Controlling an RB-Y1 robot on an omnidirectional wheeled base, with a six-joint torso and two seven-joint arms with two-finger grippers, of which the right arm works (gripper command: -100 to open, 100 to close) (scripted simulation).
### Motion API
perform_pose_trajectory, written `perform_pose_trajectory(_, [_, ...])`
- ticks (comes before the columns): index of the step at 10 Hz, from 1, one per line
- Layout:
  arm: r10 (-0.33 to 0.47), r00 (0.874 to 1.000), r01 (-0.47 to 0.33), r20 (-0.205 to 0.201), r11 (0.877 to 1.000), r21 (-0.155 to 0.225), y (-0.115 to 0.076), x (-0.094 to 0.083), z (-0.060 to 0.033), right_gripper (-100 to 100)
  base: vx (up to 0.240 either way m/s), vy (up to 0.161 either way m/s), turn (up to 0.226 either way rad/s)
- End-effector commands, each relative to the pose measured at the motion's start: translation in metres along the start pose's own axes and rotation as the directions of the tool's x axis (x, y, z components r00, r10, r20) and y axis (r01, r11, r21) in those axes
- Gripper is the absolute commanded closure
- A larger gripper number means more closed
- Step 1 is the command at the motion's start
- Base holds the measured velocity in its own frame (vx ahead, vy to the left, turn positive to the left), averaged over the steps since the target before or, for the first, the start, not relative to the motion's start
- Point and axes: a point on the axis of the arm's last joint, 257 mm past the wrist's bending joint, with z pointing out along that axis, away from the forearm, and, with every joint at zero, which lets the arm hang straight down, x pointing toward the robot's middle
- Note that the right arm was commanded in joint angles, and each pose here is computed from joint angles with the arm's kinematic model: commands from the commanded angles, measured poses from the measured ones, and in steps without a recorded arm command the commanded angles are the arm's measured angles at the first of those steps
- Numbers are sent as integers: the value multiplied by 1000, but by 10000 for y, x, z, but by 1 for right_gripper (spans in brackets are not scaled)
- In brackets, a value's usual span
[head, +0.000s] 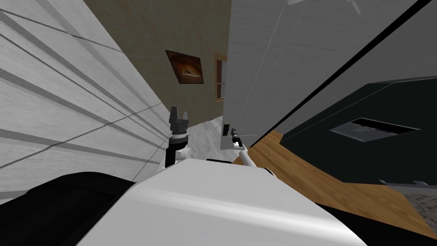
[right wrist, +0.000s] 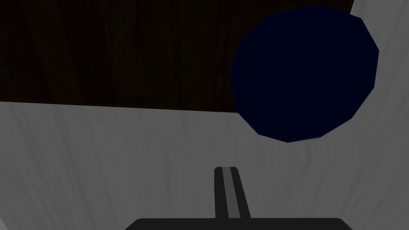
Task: Push the door open
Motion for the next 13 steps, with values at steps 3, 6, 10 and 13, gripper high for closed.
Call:
perform_pose_trajectory(3, [14, 1000, -14, -20, 1000, 2, 10, 134, 5, -100, -219, -17, 12])
perform_pose_trajectory(6, [46, 998, -46, -47, 999, 2, 42, 368, 6, -100, -237, 7, 18])
perform_pose_trajectory(10, [34, 999, -34, -40, 999, 0, 33, 290, 7, -100, -7, 10, 18])
perform_pose_trajectory(13, [30, 999, -30, -32, 1000, -4, 35, 242, 10, -100, 234, 38, 25])
